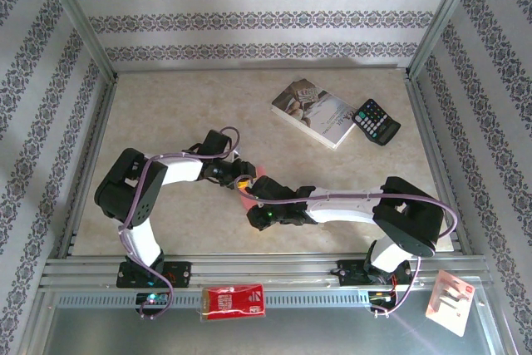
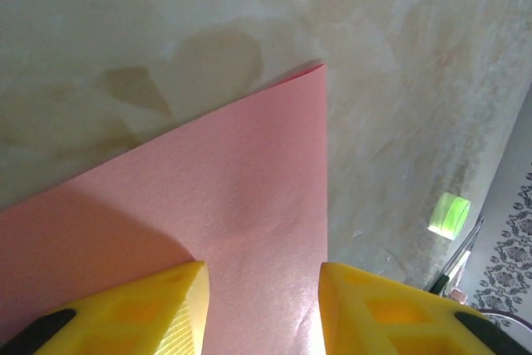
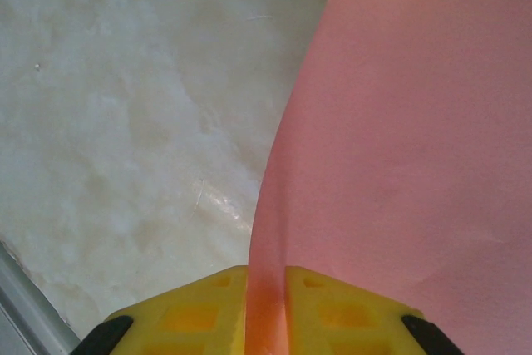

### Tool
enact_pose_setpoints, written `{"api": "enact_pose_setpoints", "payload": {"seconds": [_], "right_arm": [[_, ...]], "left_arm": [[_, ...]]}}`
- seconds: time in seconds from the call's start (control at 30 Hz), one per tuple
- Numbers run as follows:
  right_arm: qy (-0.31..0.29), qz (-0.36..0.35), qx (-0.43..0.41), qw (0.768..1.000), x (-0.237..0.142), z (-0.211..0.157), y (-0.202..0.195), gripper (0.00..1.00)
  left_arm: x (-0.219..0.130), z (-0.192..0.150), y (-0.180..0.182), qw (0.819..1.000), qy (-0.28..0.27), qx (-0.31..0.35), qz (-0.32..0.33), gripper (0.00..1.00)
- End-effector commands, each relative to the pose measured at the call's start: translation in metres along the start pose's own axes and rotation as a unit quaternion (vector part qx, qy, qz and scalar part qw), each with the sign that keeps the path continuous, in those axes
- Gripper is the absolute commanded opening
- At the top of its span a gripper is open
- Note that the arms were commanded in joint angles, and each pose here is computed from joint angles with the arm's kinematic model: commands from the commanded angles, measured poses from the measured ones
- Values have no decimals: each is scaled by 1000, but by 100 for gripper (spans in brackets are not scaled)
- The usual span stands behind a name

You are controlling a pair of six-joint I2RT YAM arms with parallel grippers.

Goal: Fold a paper plane with a square sheet of paper (pick it up from the middle)
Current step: Turn over the paper at the center of the table, then third fold the triangle at the center of the table.

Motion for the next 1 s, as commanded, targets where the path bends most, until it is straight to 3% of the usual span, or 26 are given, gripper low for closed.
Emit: {"api": "enact_pose_setpoints", "payload": {"seconds": [0.0,0.3,0.57,0.97], "right_arm": [[-7,11,-9,1000,-4,7,2,21],[-9,10,-13,1000,-12,10,-7,24],[-14,33,-2,999,-12,16,-1,9],[-8,56,40,998,-10,22,-12,8]], "left_arm": [[6,-7,1,1000,25,16,7,38],[12,-8,6,999,36,18,13,37],[22,-7,5,998,51,27,12,37],[31,-6,10,997,63,38,22,37]]}}
Point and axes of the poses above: each hand's point on the last joint's axis, 136 mm out from that joint toward the fingers, its own x axis out along the fingers, its own y axis along the line the jaws close on, z = x × y, the point moved 4 cm from there along -x, back along the fingers, and after that the axes turned 8 degrees about x, right-handed, at the moved point
